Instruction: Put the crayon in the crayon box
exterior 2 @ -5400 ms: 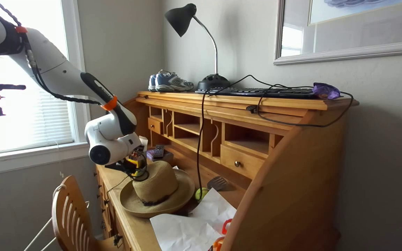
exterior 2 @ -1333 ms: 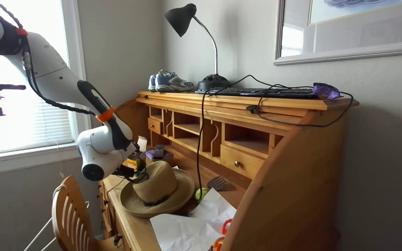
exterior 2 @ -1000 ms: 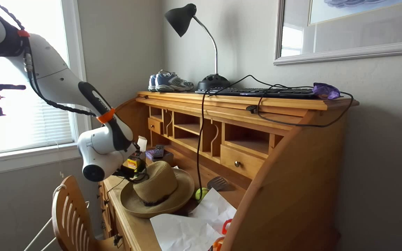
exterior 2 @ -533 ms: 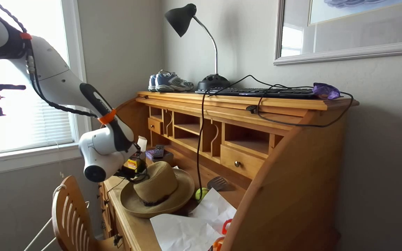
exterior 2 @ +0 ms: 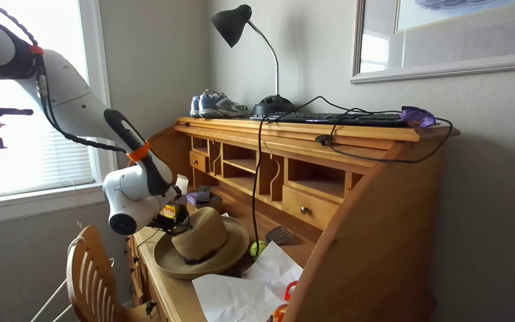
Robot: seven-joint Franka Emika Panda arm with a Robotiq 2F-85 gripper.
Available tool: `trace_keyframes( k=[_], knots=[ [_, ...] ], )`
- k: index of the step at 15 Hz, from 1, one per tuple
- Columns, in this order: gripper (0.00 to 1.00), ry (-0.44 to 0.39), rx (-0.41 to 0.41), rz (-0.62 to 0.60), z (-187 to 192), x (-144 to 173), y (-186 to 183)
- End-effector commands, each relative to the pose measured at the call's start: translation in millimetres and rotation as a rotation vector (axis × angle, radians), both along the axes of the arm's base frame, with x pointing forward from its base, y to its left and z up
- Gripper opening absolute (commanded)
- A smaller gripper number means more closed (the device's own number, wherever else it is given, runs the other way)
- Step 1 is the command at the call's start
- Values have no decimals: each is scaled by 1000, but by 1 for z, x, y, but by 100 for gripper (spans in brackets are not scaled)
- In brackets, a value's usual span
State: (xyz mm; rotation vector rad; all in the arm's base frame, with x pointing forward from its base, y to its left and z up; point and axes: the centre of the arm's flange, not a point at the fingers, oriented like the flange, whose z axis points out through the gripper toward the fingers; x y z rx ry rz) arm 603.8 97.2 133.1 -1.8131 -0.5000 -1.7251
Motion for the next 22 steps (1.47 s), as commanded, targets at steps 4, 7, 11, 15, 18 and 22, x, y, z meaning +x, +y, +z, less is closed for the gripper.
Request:
trace_keyframes(
  k=[4, 7, 11, 15, 18, 22],
  knots=[
    [3, 37, -22, -26, -27, 3, 4],
    [3, 39, -22, -24, -27, 2, 4],
    [3, 33, -12, -26, -23, 0, 3],
    [3, 27, -4, -23, -19, -3, 2],
    [3, 29, 3, -17, -18, -4, 2],
    [3, 24, 22, -11, -16, -7, 0]
  ],
)
